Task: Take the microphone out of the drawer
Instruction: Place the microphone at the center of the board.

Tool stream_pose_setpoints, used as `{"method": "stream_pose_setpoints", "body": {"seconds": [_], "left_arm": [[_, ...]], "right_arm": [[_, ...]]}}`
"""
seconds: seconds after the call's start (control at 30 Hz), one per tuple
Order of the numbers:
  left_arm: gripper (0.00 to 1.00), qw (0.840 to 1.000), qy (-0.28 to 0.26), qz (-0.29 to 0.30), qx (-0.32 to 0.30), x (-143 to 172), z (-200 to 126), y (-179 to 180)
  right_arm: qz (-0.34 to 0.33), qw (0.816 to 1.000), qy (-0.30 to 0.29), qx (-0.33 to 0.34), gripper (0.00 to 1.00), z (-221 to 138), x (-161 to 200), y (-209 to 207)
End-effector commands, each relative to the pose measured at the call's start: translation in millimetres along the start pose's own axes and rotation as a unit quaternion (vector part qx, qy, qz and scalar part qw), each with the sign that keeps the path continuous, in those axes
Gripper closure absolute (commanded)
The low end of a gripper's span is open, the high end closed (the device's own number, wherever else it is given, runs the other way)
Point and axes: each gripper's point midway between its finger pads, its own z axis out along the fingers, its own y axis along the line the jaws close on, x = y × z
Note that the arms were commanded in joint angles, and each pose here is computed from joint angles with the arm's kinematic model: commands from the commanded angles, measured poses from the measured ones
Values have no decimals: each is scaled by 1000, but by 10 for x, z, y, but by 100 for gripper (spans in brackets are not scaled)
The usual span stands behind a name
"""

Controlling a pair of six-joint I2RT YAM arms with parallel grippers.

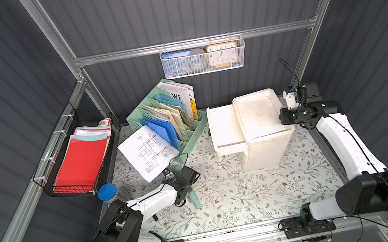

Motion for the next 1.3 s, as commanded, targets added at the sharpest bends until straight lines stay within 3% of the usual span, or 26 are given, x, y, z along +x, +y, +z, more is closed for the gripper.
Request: {"method": "stream_pose_setpoints", "body": {"seconds": [0.0,0.13,0.57,0.6,0.67,1.27], "left_arm": [[44,998,44,33,-16,159,60,24],[35,998,44,41,-33,135,57,45],[25,999,17,40,-18,-67,-109,-57],[7,999,14,42,-14,-103,-138,-88],[1,999,5,48,-3,-180,-197,-159],[1,991,-58,46,112,-854,-875,-852]], "right_arm": [[54,991,97,-71,93,149,502,262],[54,991,97,-70,92,149,505,259],[54,991,96,-71,92,157,495,262],[54,991,96,-71,92,155,496,262],[54,991,96,-71,92,156,495,263],[55,991,95,-71,89,145,485,263]]}}
